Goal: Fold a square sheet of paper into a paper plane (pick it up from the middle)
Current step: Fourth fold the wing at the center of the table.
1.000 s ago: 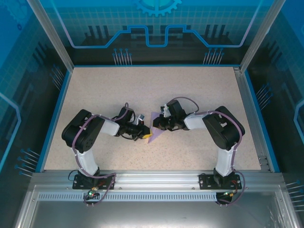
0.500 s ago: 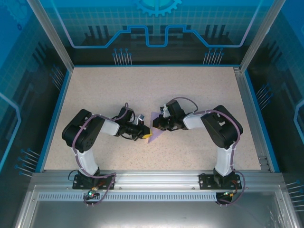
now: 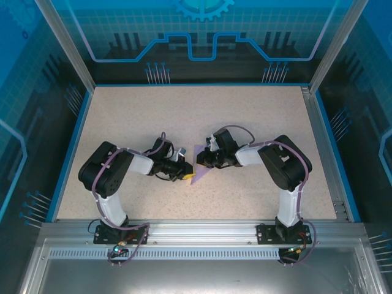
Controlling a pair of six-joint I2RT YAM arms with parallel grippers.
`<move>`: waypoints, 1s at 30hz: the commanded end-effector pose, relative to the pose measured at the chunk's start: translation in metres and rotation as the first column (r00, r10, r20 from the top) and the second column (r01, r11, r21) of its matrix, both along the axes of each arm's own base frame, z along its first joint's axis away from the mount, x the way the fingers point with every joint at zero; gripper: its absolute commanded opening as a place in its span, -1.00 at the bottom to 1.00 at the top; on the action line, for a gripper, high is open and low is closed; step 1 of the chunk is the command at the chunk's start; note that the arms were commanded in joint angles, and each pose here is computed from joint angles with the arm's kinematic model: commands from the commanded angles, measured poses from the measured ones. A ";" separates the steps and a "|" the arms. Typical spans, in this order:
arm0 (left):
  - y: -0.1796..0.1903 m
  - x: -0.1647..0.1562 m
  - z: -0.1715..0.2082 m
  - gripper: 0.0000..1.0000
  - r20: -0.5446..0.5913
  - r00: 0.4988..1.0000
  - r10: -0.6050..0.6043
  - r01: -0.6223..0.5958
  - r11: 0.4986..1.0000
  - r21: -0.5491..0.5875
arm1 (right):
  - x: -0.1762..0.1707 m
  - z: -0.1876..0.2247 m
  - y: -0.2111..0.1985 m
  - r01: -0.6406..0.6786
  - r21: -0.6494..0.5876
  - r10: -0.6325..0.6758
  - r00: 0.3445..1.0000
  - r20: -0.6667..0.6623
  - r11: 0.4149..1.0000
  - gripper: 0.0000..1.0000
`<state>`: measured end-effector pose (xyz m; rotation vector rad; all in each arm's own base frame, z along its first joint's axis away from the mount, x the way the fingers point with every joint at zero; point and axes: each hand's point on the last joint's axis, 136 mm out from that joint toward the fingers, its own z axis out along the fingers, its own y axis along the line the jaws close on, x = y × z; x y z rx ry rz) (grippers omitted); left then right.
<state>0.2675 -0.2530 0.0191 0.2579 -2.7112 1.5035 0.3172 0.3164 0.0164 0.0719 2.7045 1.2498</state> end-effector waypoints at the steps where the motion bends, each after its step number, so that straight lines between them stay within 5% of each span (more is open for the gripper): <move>1: 0.010 -0.019 -0.010 -0.85 -0.069 0.998 -0.014 0.017 0.999 0.050 | -0.002 -0.031 -0.019 0.045 -0.101 -0.051 0.997 -0.055 0.994 -0.77; 7: 0.018 -0.022 -0.018 -0.96 -0.080 0.997 -0.003 0.012 0.993 0.118 | -0.007 -0.036 -0.021 0.042 -0.106 -0.049 0.997 -0.066 0.993 -0.78; 18: 0.009 -0.027 -0.003 -0.48 -0.013 0.997 -0.078 0.079 0.985 0.151 | -0.011 -0.039 -0.023 0.043 -0.113 -0.051 0.996 -0.074 0.993 -0.78; 30: 0.016 -0.031 -0.017 -0.54 -0.003 0.992 -0.126 0.120 0.932 0.341 | -0.011 -0.039 -0.023 0.040 -0.114 -0.048 0.996 -0.074 0.993 -0.78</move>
